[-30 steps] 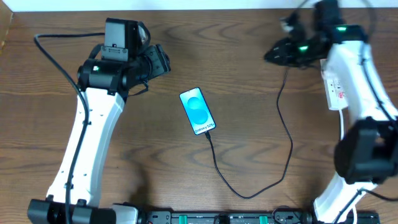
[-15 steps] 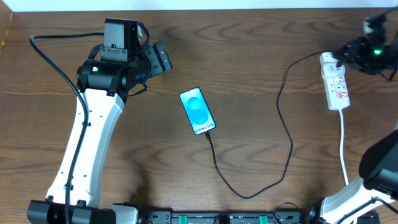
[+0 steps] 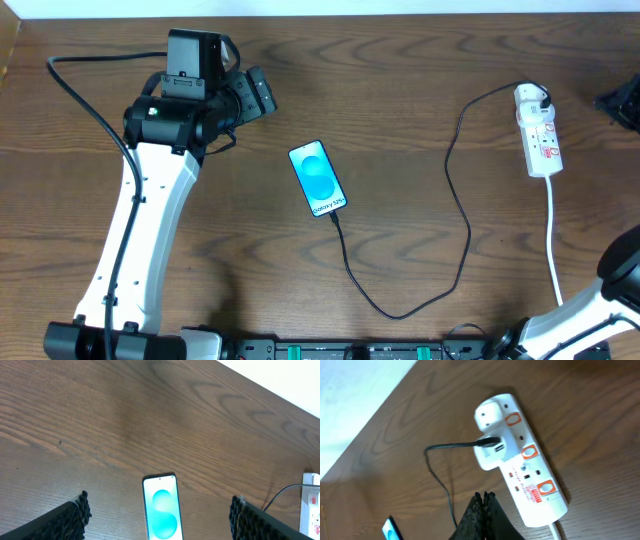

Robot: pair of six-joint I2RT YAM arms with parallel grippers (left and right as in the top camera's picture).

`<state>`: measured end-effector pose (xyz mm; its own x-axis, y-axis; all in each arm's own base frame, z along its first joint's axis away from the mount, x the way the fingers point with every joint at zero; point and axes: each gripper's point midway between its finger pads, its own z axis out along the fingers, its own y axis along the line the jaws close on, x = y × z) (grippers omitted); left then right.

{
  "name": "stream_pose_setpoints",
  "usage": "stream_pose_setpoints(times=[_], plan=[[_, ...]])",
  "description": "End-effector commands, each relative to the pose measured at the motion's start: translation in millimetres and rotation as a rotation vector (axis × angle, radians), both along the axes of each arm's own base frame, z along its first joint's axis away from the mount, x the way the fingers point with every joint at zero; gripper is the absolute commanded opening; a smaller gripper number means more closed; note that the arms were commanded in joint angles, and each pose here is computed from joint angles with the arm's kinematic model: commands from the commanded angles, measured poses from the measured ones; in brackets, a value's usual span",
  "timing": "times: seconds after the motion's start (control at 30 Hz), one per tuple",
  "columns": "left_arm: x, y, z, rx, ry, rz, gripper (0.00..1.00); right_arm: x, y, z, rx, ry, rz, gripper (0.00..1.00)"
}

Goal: Plug charger to phone and switch on socket

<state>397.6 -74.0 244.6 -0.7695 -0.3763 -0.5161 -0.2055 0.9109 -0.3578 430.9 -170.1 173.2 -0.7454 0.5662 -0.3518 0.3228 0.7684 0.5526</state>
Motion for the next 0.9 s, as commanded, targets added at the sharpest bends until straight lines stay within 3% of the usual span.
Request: stream_pose_setpoints(times=[0.0, 0.4, 0.87], plan=[[0, 4, 10, 0.009, -0.028, 0.008, 0.90, 5, -5, -19, 0.047, 0.035, -0.024, 0.01], [0, 4, 10, 0.009, -0.028, 0.009, 0.90, 17, -9, -81, 0.138, 0.113, -0.045, 0.01], [0, 4, 10, 0.009, -0.028, 0.009, 0.90, 19, -11, -100, 0.141, 0.140, -0.047, 0.01]])
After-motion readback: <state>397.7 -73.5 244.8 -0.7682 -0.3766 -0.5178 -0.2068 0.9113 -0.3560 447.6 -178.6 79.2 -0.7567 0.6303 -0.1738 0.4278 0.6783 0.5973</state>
